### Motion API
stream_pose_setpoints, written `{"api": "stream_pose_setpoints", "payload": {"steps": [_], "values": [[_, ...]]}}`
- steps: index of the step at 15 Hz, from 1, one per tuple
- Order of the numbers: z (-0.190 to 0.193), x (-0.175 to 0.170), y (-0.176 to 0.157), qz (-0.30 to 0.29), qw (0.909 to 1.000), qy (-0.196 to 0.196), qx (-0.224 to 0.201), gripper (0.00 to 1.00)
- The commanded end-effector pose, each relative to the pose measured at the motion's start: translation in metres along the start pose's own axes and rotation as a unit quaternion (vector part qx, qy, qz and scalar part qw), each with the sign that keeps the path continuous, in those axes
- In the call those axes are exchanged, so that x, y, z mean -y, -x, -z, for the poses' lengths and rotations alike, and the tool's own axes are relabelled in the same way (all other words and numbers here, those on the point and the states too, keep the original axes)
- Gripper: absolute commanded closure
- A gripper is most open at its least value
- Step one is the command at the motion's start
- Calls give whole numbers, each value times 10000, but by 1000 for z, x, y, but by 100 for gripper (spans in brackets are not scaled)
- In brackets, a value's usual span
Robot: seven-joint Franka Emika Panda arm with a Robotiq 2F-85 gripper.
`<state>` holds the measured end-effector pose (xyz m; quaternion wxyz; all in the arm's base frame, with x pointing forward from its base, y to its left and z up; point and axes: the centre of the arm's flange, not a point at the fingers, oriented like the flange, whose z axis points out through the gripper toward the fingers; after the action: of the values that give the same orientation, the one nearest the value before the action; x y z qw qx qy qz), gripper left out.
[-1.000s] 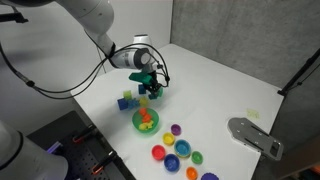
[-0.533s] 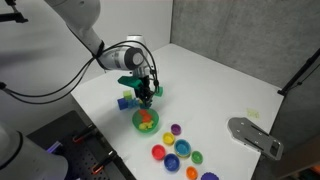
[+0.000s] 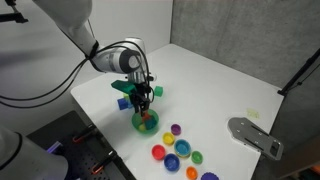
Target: Place the green toy animal in the bowl
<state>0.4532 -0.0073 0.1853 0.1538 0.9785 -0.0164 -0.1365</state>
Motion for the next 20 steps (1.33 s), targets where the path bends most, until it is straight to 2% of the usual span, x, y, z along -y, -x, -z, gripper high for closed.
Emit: {"api": "stream_pose_setpoints", "payload": {"steps": [1, 3, 6, 10, 13, 20], "values": [[16, -8, 11, 44, 9998, -132, 129, 16], [27, -11, 12, 196, 9988, -394, 199, 2], [50, -17, 14, 394, 9948, -905, 232, 0], [88, -36, 28, 458, 9879, -1480, -122, 0], [122, -51, 46, 298, 9875, -1486, -438, 0], [182, -84, 88, -228, 9881, -1284, -812, 0]]}}
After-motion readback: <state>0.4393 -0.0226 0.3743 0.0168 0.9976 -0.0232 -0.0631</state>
